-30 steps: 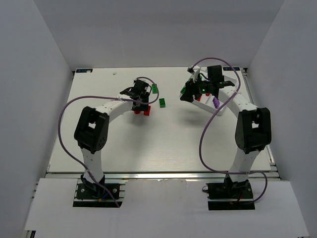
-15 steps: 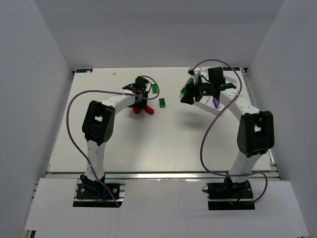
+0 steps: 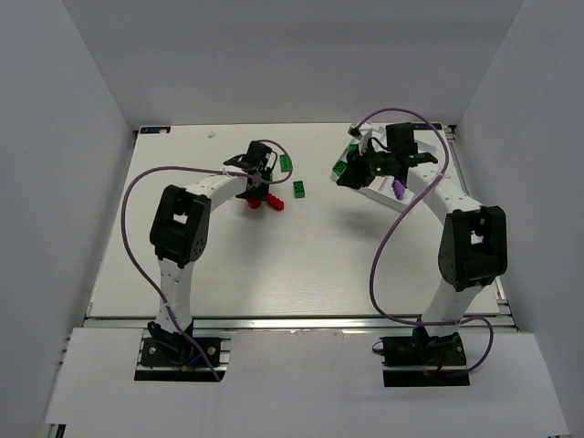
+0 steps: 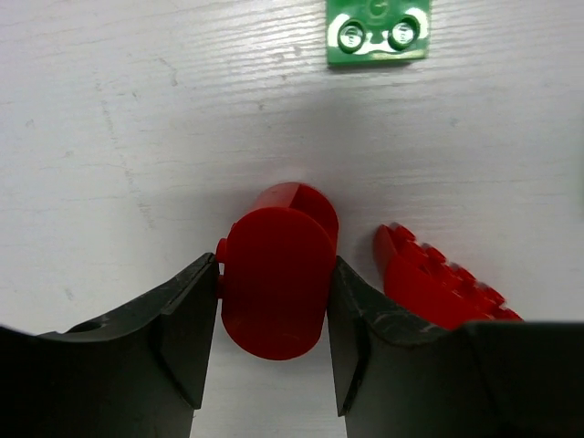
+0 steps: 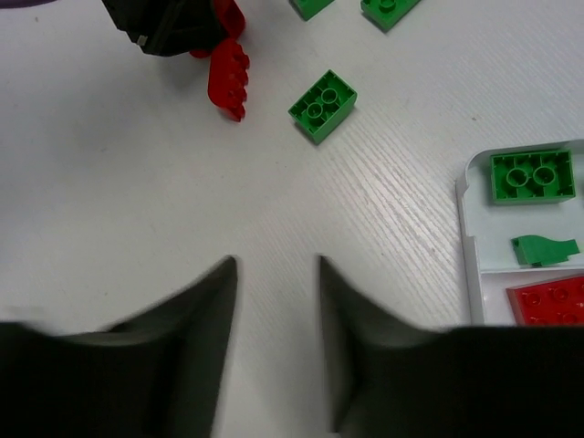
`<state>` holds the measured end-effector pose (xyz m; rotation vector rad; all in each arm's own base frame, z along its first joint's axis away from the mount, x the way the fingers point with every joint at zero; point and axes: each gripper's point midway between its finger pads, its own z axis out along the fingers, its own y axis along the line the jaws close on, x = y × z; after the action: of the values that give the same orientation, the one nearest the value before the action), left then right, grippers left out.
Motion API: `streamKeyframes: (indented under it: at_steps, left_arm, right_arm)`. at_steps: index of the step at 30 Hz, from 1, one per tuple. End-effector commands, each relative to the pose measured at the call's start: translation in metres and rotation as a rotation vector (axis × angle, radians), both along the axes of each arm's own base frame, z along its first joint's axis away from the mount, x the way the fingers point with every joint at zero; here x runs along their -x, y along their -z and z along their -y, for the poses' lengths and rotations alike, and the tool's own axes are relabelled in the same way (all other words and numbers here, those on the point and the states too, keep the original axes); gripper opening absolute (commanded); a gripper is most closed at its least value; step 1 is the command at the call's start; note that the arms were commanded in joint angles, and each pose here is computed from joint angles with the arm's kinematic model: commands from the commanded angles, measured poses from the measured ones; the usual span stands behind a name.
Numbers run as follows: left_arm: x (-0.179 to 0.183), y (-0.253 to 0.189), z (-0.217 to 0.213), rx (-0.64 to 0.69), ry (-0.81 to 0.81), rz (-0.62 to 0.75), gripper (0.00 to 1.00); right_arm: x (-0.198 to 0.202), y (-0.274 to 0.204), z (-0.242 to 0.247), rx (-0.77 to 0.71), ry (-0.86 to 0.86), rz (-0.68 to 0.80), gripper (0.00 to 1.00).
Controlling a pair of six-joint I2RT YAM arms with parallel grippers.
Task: Sort the legos into containers by color
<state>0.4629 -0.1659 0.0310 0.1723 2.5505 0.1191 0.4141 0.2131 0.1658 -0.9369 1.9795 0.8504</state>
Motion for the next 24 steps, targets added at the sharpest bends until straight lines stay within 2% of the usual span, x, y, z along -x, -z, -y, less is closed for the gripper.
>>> streamKeyframes:
  at_steps: [1, 4, 10, 13, 14, 16, 20, 23, 24]
  left_arm:
    - [-0.005, -0.063, 0.023, 0.183, 0.003, 0.123, 0.19]
    - [-0.003, -0.107, 0.048, 0.358, 0.024, 0.212, 0.16]
    - [0.014, -0.164, 0.143, 0.775, 0.178, 0.258, 0.15]
    - [0.015, -0.191, 0.191, 0.911, 0.252, 0.274, 0.15]
    - [0.012, -0.178, 0.206, 0.928, 0.267, 0.239, 0.15]
    - [0.005, -0.180, 0.239, 0.991, 0.293, 0.224, 0.15]
    - [-0.013, -0.192, 0.290, 1.108, 0.344, 0.243, 0.15]
    - [-0.022, -0.204, 0.315, 1.227, 0.358, 0.272, 0.16]
    - [-0.028, -0.207, 0.325, 1.303, 0.361, 0.295, 0.16]
  right_arm:
    - [0.007, -0.039, 0.007, -0.036, -0.016, 0.085, 0.32]
    - [0.004, -0.056, 0.017, -0.065, 0.004, 0.116, 0.00]
    - [-0.010, -0.087, 0.058, -0.119, 0.165, 0.170, 0.00]
    - [-0.015, -0.098, 0.078, -0.118, 0.233, 0.215, 0.00]
    - [-0.015, -0.102, 0.082, -0.122, 0.243, 0.228, 0.00]
    - [-0.012, -0.105, 0.087, -0.130, 0.256, 0.233, 0.00]
    - [-0.008, -0.105, 0.107, -0.141, 0.303, 0.225, 0.00]
    - [-0.004, -0.104, 0.114, -0.149, 0.319, 0.214, 0.00]
    - [-0.002, -0.104, 0.116, -0.151, 0.323, 0.212, 0.00]
